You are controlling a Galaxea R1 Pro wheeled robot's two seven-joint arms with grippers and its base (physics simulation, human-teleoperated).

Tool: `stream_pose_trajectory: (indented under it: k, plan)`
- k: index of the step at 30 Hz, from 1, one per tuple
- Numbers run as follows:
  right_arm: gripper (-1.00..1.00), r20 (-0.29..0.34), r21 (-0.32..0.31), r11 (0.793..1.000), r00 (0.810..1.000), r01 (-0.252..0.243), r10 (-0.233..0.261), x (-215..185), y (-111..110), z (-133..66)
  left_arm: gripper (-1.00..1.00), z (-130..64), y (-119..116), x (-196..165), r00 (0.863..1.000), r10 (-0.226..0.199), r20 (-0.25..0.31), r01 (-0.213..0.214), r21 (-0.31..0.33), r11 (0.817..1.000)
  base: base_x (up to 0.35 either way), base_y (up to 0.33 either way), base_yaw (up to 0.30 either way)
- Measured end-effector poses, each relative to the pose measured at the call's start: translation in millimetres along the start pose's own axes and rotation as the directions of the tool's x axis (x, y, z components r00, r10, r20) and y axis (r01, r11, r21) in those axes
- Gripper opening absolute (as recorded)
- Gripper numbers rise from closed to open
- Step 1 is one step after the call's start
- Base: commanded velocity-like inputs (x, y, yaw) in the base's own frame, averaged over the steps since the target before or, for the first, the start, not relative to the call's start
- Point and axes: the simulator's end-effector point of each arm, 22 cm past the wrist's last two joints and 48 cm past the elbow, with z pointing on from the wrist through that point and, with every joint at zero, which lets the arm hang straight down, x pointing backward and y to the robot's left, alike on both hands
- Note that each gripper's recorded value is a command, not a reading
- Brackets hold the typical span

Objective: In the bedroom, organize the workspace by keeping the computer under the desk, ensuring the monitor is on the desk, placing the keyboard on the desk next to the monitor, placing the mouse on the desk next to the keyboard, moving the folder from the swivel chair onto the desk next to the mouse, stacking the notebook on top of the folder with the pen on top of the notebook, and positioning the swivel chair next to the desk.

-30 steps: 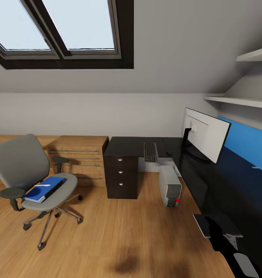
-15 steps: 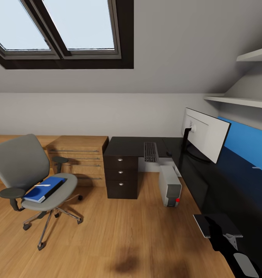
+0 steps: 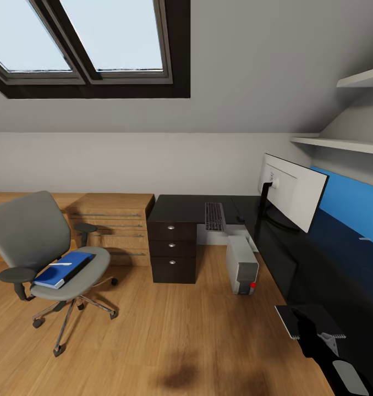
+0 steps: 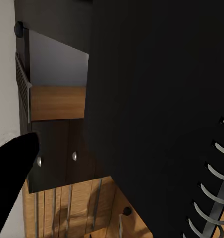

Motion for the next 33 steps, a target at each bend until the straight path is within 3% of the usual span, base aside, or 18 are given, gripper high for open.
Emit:
stream_pose_trajectory:
  k: [25, 33]
  plan:
    - [-1.0, -0.002, -0.004, 1.0, 1.0, -0.008, 0.008, 0.0, 1.0, 0.1, 1.0, 0.0, -0.2, -0.3, 1.0, 0.0, 0.001, 0.0, 0.001, 1.0, 0.0, 0.0, 0.0]
    - [-1.0, -0.008, 0.013, 0.999, 0.999, -0.031, 0.031, 2.5, 2.7, -5.8, 1.0, -9.3, -1.1, -7.8, 1.0, 0.0, 0.001, 0.0, 0.0, 1.0, 0.0, 0.0, 0.0]
